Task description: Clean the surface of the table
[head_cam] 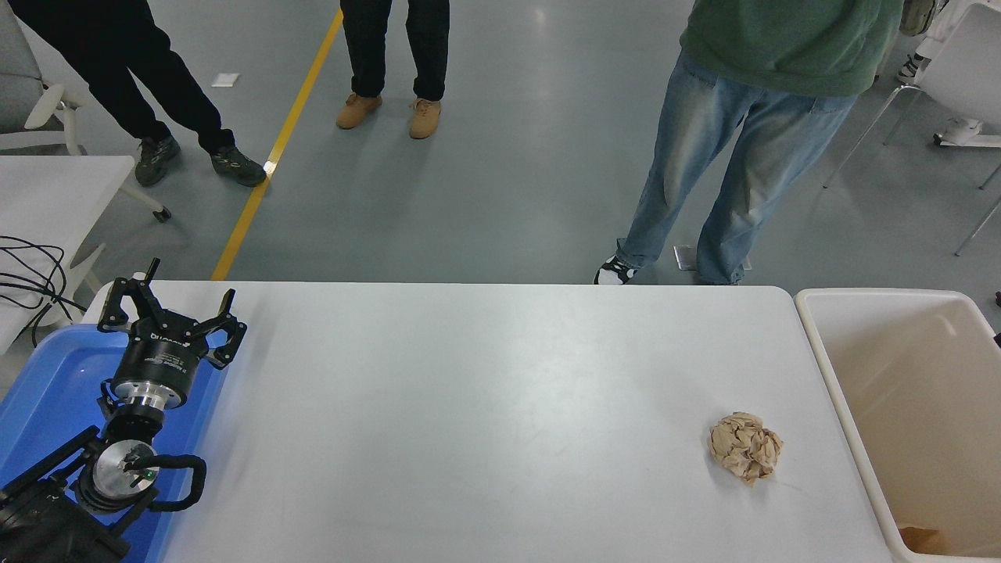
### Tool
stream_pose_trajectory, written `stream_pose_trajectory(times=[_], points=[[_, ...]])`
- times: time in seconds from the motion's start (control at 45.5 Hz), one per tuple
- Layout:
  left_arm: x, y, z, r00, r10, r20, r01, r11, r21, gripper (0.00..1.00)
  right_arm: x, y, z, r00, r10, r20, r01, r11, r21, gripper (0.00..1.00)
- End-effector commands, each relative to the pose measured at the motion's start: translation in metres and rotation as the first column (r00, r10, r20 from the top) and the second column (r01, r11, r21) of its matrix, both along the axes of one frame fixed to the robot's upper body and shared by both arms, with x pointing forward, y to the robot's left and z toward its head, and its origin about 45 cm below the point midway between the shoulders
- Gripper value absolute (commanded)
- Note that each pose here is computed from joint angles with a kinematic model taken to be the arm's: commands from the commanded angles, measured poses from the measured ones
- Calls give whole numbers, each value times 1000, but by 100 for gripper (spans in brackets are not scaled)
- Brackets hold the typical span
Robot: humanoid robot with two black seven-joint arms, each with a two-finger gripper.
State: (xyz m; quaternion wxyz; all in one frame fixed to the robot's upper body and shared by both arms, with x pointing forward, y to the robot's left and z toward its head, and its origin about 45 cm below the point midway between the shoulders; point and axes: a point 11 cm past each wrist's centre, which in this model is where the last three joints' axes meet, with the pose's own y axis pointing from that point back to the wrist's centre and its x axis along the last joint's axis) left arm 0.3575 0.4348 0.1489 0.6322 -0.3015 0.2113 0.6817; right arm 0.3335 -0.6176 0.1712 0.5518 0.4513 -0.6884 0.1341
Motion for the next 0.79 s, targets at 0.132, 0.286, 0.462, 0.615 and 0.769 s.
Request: stream_pose_trajectory(times=[0.132, 0.286, 0.462, 0.615, 0.769], points=[[0, 0, 0, 1000, -1, 0, 1, 1000, 1, 99, 16, -7, 33, 988, -61, 141, 15, 952, 306, 99], [0, 0, 0, 1000, 0, 0, 0, 1000, -1, 99, 20, -8, 37, 985, -104, 140, 50, 936, 348, 99], [0, 0, 0, 1000, 0, 0, 0, 1000, -1, 99, 20, -8, 37, 972, -158, 173, 73, 907, 414, 99], [0, 0, 0, 1000, 0, 1, 0, 1000, 0, 99, 17, -8, 36, 949, -203, 239, 41, 836, 547, 99], [0, 0, 0, 1000, 0, 1, 0, 1000, 0, 99, 17, -6, 36, 910, -275, 309, 15, 769, 639, 99]])
